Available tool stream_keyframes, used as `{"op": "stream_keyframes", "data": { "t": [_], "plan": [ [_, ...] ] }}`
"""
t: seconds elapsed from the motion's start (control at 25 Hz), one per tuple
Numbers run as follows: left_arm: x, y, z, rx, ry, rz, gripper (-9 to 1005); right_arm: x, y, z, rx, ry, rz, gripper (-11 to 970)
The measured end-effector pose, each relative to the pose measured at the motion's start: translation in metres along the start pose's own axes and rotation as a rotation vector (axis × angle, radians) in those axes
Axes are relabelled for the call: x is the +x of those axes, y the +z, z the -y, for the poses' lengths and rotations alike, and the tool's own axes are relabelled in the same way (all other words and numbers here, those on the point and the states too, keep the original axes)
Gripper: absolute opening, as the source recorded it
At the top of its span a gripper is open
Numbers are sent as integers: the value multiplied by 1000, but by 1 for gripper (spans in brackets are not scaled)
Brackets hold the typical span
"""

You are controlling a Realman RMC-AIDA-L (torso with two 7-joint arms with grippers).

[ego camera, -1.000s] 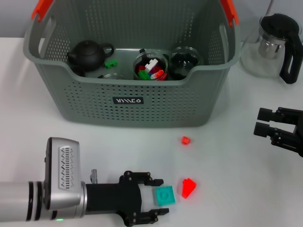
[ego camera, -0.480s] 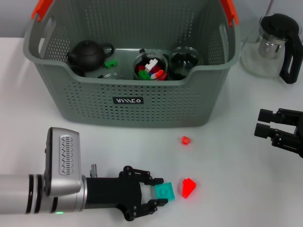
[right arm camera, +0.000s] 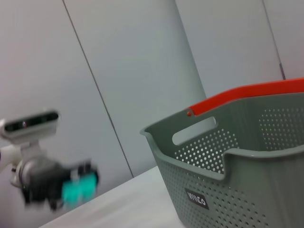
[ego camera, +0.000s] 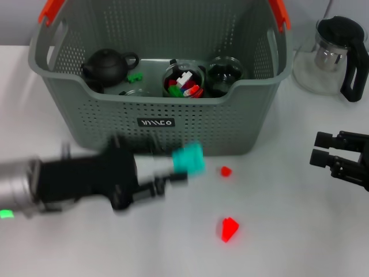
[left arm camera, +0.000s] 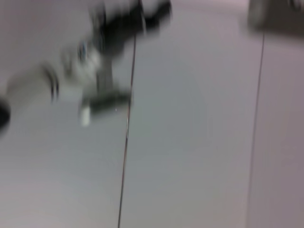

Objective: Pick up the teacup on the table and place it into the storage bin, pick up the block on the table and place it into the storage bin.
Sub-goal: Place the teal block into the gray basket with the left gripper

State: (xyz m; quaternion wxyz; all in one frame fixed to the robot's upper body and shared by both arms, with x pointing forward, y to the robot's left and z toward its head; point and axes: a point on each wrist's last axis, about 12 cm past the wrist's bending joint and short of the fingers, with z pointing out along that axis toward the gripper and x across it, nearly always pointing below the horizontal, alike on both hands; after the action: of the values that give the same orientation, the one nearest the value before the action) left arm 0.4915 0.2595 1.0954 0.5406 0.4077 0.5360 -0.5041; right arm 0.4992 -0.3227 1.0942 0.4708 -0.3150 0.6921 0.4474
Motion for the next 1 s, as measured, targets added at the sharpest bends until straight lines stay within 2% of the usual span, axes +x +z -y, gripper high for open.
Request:
{"op": "stream_keyframes", "data": {
  "t": [0.08,0.24,0.28,0.36,0.44,0.48,0.56,0.68,0.8,0.92,1.0],
  "plan": [
    [-13,1,-10,-20,-9,44,423,0,1,0,-3,-3,0,495],
    [-63,6,-49,-91,-54,95,429,-1,3,0,-11,-6,-1,496],
    [-80,9,-64,-123,-72,80,431,-2,3,0,-13,-6,-1,496],
    [-112,16,-95,-199,-139,-6,434,-2,3,0,-15,-7,-2,496],
    [-132,26,-115,-248,-185,-120,437,-2,3,0,-15,-7,-2,496],
    [-145,36,-127,-275,-199,-216,439,-2,3,0,-14,-7,-2,496],
    [-156,55,-144,-338,-202,-388,442,-2,2,0,-14,-8,-1,496],
    [-155,83,-158,-440,-154,-607,447,-3,3,0,-16,-10,1,496],
    [-139,106,-160,-479,-114,-750,451,-4,3,0,-20,-12,-2,495],
    [-122,121,-158,-549,-132,-830,456,-4,3,0,-20,-10,-4,495],
    [-117,125,-157,-591,-121,-849,459,-4,3,0,-20,-10,-4,495]
  ]
}}
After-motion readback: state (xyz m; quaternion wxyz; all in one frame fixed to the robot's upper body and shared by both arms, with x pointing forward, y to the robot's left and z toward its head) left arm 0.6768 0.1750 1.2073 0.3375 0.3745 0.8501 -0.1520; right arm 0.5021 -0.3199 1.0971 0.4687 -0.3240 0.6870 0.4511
